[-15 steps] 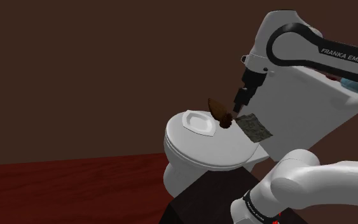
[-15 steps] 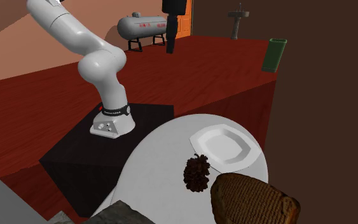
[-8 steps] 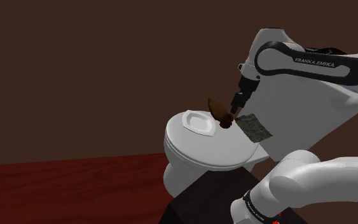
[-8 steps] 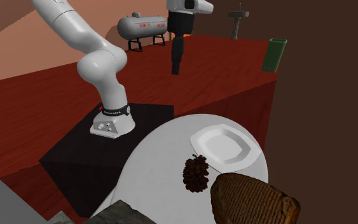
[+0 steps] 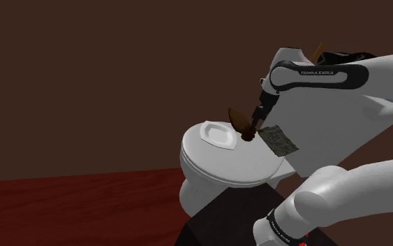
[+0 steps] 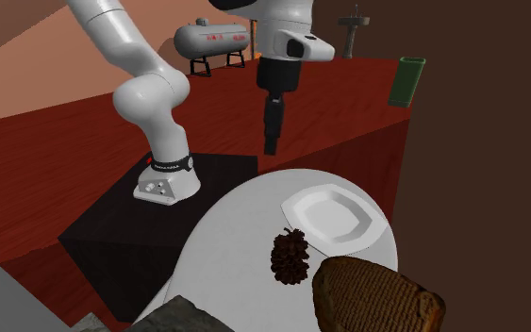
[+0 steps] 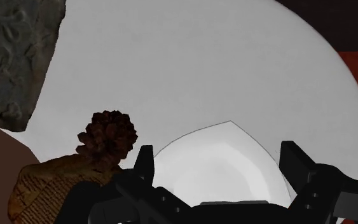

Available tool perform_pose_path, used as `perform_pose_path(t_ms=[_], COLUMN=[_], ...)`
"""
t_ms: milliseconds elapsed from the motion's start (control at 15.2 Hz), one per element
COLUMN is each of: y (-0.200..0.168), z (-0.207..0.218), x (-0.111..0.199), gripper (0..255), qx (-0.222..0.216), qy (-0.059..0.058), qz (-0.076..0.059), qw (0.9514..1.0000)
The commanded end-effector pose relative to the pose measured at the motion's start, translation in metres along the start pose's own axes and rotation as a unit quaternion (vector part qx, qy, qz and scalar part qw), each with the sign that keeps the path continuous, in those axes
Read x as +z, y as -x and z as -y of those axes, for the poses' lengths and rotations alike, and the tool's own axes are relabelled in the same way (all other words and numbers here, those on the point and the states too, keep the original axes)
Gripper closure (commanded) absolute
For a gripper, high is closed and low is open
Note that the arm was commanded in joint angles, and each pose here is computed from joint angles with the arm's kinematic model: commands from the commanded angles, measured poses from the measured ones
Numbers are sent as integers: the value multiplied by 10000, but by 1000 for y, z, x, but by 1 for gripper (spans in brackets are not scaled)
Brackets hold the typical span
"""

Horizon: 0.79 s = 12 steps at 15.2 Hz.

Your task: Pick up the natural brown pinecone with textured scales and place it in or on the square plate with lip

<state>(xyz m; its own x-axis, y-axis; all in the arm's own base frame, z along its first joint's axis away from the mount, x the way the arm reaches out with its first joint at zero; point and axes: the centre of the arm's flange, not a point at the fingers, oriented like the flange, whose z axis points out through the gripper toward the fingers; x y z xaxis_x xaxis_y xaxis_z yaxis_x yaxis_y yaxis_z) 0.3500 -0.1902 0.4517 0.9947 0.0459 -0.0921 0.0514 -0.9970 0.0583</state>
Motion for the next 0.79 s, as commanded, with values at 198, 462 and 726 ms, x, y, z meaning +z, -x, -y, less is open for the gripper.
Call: perform_pose_path(t_ms=[198, 462, 726], y=[-19, -33, -47], z=[-52, -94, -136], x=[33, 61, 89], gripper=[0, 0, 0], qx=[51, 94, 138], qy=[21, 30, 39], qz=[-49, -82, -115], qw=[10000, 9999, 9998])
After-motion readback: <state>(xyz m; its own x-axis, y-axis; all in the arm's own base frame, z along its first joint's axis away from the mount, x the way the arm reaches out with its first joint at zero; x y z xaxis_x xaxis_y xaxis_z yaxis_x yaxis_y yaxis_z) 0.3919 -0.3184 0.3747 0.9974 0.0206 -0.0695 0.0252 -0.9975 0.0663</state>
